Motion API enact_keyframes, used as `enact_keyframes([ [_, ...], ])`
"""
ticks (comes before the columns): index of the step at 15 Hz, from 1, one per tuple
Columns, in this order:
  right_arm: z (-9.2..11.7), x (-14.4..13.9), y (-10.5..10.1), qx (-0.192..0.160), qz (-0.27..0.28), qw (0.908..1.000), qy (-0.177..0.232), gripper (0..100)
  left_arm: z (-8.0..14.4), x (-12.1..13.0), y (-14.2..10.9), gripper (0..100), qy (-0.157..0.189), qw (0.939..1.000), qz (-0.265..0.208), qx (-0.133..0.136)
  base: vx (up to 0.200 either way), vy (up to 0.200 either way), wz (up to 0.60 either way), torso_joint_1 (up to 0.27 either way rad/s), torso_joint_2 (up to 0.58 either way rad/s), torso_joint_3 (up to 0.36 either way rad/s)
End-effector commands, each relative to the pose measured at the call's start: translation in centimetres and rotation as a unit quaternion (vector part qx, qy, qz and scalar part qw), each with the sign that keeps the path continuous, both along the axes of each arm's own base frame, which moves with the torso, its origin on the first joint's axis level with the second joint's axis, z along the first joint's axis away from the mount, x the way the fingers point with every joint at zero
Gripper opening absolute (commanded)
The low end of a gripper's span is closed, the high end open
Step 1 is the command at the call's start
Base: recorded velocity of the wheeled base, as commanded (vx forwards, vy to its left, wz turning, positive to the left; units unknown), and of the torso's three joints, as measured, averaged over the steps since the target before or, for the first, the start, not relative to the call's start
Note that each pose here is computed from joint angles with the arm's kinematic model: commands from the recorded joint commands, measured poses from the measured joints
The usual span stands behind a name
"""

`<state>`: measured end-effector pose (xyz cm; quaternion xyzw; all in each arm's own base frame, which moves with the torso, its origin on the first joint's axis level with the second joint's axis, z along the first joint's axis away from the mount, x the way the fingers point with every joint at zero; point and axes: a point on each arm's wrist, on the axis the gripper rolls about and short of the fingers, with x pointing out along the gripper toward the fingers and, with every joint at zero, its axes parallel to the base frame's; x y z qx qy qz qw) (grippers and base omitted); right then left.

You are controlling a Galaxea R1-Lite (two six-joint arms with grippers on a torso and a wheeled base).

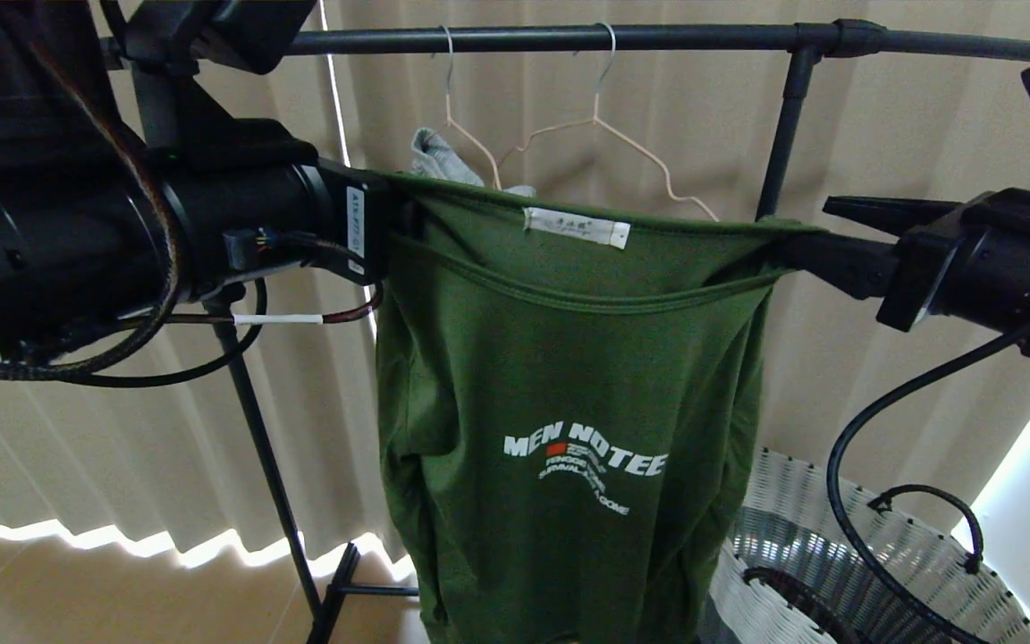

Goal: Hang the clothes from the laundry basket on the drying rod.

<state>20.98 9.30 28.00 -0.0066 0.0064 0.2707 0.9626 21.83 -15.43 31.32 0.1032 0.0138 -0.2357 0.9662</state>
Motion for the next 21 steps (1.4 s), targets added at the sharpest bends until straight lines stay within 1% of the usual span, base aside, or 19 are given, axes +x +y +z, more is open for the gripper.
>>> enact_keyframes([
  [1, -0.6, -1.0, 0.4, 0.000, 0.020, 0.9998, 0.008, 100, -0.7, 0.2, 0.2, 0, 0.008, 0.9998, 0.016, 0.009, 0.000, 0.000, 0.00, 0.000, 0.00, 0.000],
  [2, -1.1, -2.5, 0.9, 0.000, 0.050, 0.9987, 0.011, 100, -1.4, 0.4, 0.5, 0, 0.013, 0.9988, 0.043, 0.021, 0.000, 0.000, 0.00, 0.000, 0.00, 0.000],
  [3, -1.5, -3.4, 0.9, -0.002, 0.066, 0.9977, 0.015, 100, -1.7, 0.5, 0.6, 0, 0.016, 0.9982, 0.053, 0.024, 0.000, 0.000, 0.00, 0.000, 0.00, 0.000],
  [6, -1.9, -4.0, 0.7, -0.002, 0.072, 0.9972, 0.019, 100, -2.0, 0.9, 1.1, 0, 0.022, 0.9971, 0.067, 0.028, 0.000, 0.000, 0.00, 0.000, 0.00, 0.000],
  [8, -2.8, -4.6, 0.3, -0.006, 0.077, 0.9966, 0.028, 100, -3.2, 0.9, 1.5, 0, 0.037, 0.9958, 0.073, 0.041, 0.000, 0.000, 0.00, 0.000, 0.00, 0.000],
  [9, -2.8, -4.7, 0.3, -0.007, 0.078, 0.9966, 0.027, 100, -3.2, 0.9, 1.5, 0, 0.038, 0.9956, 0.075, 0.042, 0.000, 0.000, 0.00, 0.000, 0.00, 0.000],
  [10, -3.5, -4.9, 0.2, -0.009, 0.080, 0.9963, 0.029, 100, -3.4, 0.9, 1.8, 0, 0.039, 0.9944, 0.088, 0.044, 0.000, 0.000, 0.00, 0.000, 0.00, 0.000],
  [11, -3.5, -4.9, 0.2, -0.009, 0.081, 0.9962, 0.030, 100, -3.4, 0.9, 1.8, 0, 0.039, 0.9942, 0.089, 0.045, 0.000, 0.000, 0.00, 0.000, 0.00, 0.000],
  [12, -3.6, -4.9, 0.2, -0.008, 0.081, 0.9963, 0.027, 100, -5.0, 0.6, 2.1, 0, 0.061, 0.9917, 0.095, 0.062, 0.000, 0.000, 0.00, 0.000, 0.00, 0.000],
  [13, -3.7, -4.8, 0.2, -0.009, 0.080, 0.9963, 0.030, 100, -5.3, 0.3, 2.2, 0, 0.064, 0.9913, 0.095, 0.065, 0.000, 0.000, 0.00, 0.000, 0.00, 0.000],
  [16, -4.3, -4.6, 0.2, -0.016, 0.074, 0.9964, 0.038, 100, -5.0, 0.4, 2.2, 0, 0.060, 0.9918, 0.095, 0.061, 0.000, 0.000, 0.00, 0.000, 0.00, 0.000],
  [17, -4.4, -4.7, 0.0, -0.018, 0.068, 0.9967, 0.040, 100, -5.0, 0.4, 2.3, 0, 0.060, 0.9917, 0.096, 0.061, 0.000, 0.000, 0.00, 0.000, 0.00, 0.000],
  [18, -4.8, -4.4, -1.0, -0.029, 0.036, 0.9980, 0.044, 100, -4.4, 0.0, 3.2, 0, 0.052, 0.9914, 0.107, 0.053, 0.000, 0.000, 0.00, 0.000, 0.00, 0.000],
  [19, -4.9, -3.9, -1.9, -0.044, 0.008, 0.9983, 0.037, 100, -3.9, -0.3, 3.8, 0, 0.046, 0.9911, 0.116, 0.048, 0.000, 0.000, 0.00, 0.000, 0.00, 0.000],
  [20, -4.9, -3.6, -2.8, -0.059, -0.018, 0.9977, 0.030, 100, -3.6, -0.5, 4.3, 0, 0.040, 0.9906, 0.124, 0.043, 0.000, 0.000, 0.00, 0.000, 0.00, 0.000],
  [21, -5.3, -3.2, -4.1, -0.092, -0.052, 0.9942, 0.020, 100, -3.0, -1.0, 5.2, 0, 0.031, 0.9899, 0.134, 0.035, 0.000, 0.000, 0.00, 0.000, 0.00, 0.000],
])
